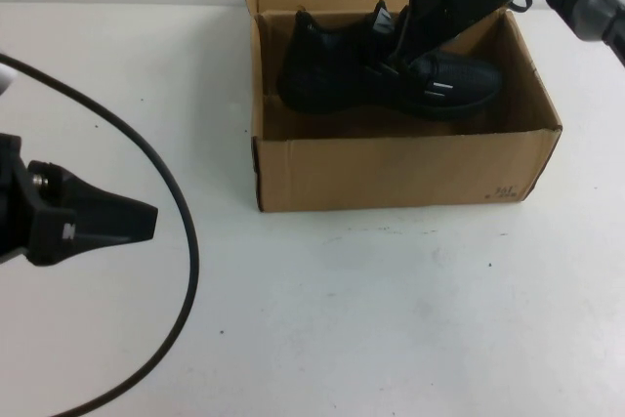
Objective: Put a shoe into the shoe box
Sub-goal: Place the shoe in the shoe box
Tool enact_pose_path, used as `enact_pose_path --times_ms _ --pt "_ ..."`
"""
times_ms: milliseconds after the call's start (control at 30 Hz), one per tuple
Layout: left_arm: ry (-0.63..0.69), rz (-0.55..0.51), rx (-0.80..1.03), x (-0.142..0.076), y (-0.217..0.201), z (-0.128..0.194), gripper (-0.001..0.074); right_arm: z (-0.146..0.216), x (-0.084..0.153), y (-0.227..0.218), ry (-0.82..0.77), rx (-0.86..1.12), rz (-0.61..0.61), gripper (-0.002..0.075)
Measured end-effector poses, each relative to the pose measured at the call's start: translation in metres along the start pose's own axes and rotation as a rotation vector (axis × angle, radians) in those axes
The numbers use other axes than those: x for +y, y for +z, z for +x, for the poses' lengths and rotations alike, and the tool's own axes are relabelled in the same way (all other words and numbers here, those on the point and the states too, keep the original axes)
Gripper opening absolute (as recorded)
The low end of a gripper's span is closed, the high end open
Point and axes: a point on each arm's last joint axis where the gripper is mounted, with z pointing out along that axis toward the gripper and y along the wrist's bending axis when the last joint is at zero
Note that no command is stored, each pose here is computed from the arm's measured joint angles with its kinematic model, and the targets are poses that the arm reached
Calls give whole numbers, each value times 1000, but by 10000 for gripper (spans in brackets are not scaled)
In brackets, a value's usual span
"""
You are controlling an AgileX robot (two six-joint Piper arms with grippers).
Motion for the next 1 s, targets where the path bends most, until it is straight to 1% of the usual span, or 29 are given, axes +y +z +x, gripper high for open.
enact_pose_path --times_ms 433,567,633,733,900,967,1000 --pt "-1 0 0 0 0 0 -1 12 -3 34 25 -13 16 6" --pt "-1 0 0 0 0 0 -1 11 -5 36 26 -25 29 8" --pt "-1 0 0 0 0 0 -1 11 -5 36 26 -31 35 20" --pt "-1 0 0 0 0 0 -1 10 -6 36 27 -43 44 85" --pt "-3 0 0 0 0 0 -1 7 -8 33 26 -65 61 305" --pt "-3 0 0 0 0 0 -1 3 -8 28 31 -78 64 338" --pt "-3 0 0 0 0 0 -1 1 -8 24 31 -81 62 337"
